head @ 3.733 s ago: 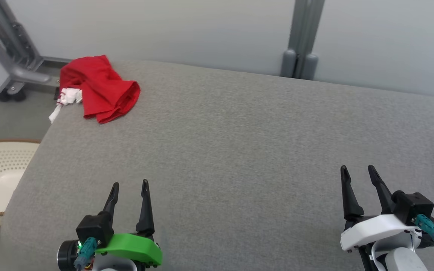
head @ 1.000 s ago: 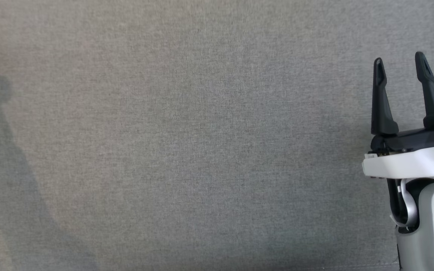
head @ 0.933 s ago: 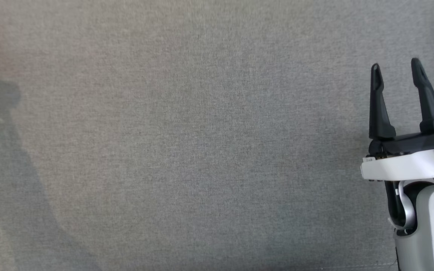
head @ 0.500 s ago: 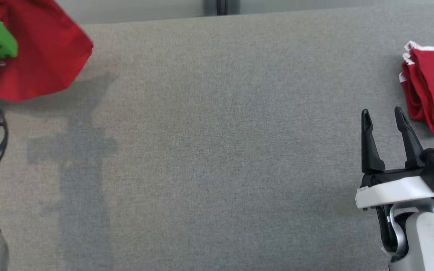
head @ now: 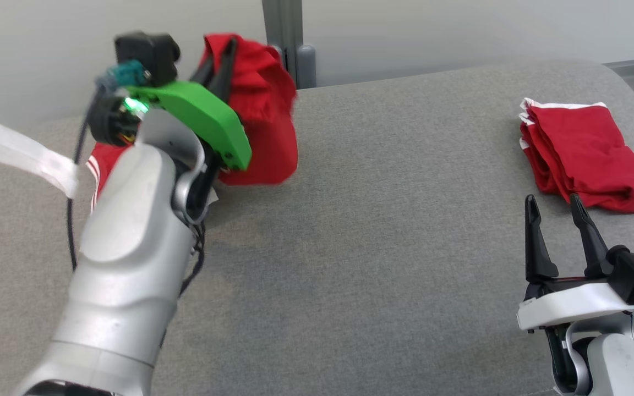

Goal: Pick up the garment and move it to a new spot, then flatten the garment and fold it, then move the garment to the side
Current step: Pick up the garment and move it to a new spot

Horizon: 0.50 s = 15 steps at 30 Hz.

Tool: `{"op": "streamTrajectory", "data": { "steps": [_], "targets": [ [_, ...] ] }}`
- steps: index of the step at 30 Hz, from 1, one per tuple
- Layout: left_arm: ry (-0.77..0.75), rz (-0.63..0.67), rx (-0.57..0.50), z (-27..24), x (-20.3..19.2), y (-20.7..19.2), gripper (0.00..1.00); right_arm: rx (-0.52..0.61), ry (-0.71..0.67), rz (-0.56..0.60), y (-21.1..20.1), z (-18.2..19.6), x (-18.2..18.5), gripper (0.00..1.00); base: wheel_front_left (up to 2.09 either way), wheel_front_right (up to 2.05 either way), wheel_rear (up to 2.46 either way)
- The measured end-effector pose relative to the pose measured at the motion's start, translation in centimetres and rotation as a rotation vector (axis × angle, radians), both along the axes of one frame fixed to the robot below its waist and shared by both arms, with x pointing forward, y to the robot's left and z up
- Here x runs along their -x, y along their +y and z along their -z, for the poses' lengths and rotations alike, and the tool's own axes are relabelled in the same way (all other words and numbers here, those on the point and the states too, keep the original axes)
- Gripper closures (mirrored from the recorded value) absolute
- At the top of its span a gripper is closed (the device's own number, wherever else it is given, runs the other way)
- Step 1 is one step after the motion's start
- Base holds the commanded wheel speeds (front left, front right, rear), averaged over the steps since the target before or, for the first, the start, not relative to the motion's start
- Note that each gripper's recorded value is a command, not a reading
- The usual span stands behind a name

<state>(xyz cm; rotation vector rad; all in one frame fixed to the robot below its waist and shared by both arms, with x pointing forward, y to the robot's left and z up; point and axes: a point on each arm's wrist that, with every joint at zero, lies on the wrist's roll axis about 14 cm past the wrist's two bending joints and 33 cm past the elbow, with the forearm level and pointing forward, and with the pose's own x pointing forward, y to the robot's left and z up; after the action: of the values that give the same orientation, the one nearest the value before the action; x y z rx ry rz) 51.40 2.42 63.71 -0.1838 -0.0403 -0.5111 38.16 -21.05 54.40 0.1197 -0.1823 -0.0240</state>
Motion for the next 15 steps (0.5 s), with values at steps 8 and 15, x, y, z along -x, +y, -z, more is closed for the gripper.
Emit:
{"op": "streamTrajectory", "data": {
  "steps": [8,15],
  "targets": [
    [0.228,0.291,0.018,10.4,7.6,-9.8,1.00,-0.012,0.038,0.041,-1.3,1.5,0.5,0.00,0.00,0.00,0.00],
    [0.344,0.396,0.071,14.0,12.8,-14.0,1.00,-0.016,0.080,0.060,-1.9,3.1,0.5,0.00,0.00,0.00,0.00]
  ]
}}
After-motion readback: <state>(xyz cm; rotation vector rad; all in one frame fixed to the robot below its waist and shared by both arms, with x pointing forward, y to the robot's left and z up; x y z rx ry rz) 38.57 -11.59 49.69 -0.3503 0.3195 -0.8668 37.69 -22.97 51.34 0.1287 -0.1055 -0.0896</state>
